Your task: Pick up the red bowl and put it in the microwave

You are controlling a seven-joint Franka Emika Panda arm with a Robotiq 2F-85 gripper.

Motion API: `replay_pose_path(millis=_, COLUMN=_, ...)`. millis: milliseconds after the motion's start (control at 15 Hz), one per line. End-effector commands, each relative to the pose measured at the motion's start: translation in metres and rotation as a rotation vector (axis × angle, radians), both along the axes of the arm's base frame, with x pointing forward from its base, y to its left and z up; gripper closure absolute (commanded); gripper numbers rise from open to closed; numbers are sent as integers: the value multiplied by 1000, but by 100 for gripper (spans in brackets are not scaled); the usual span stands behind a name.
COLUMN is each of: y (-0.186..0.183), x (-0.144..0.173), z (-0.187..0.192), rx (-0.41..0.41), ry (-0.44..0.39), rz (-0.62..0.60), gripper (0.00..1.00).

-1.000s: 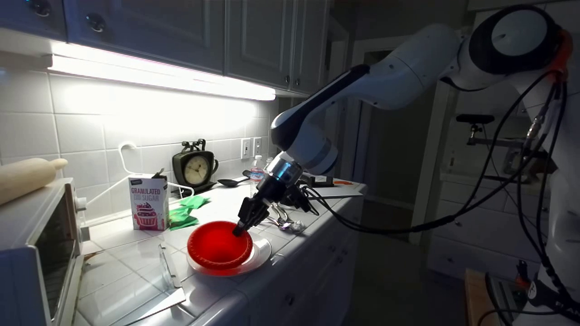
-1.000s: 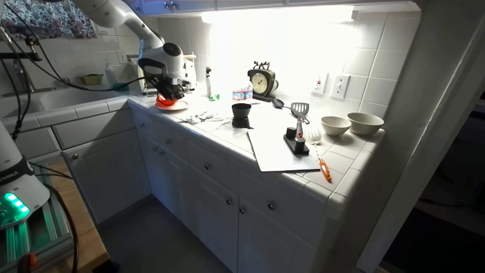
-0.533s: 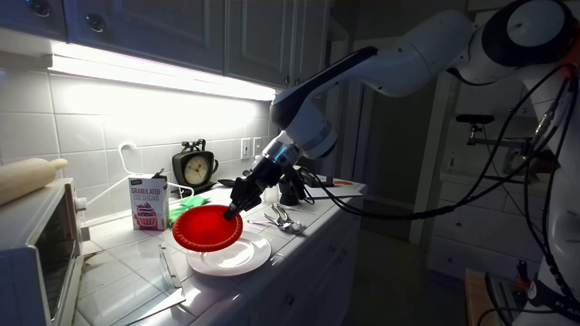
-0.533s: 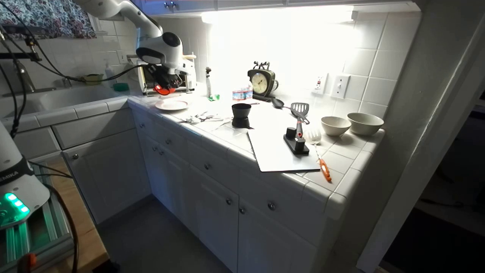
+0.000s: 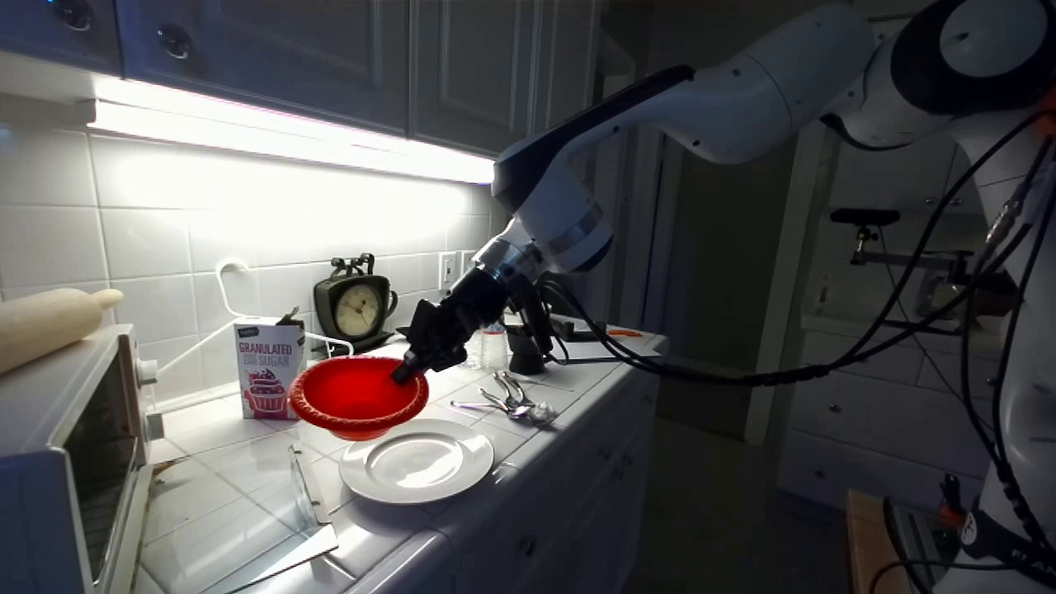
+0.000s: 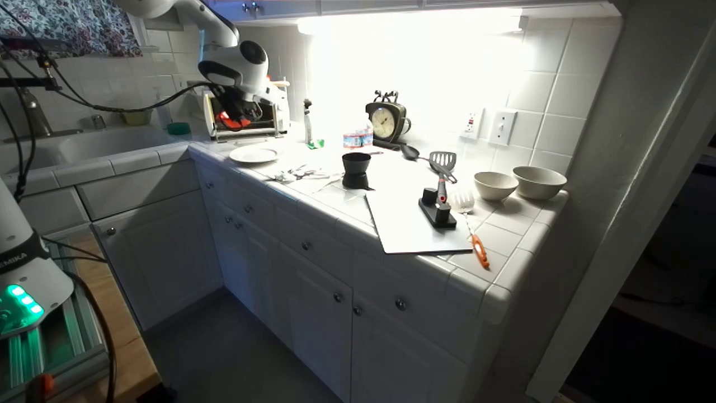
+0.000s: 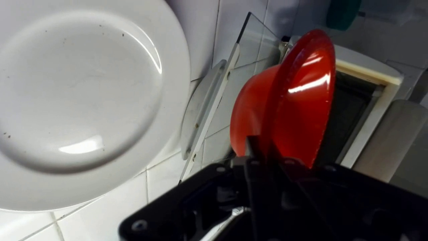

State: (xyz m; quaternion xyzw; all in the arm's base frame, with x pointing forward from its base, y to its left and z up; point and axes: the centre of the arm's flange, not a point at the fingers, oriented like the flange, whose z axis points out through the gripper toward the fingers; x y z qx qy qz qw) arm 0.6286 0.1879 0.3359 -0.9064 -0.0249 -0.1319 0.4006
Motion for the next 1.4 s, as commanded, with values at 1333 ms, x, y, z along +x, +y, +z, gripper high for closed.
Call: replay_pose_path(millis=1333, y=94, x=26, z=-14, rx=7, ry=-57, rz=-107, gripper=99)
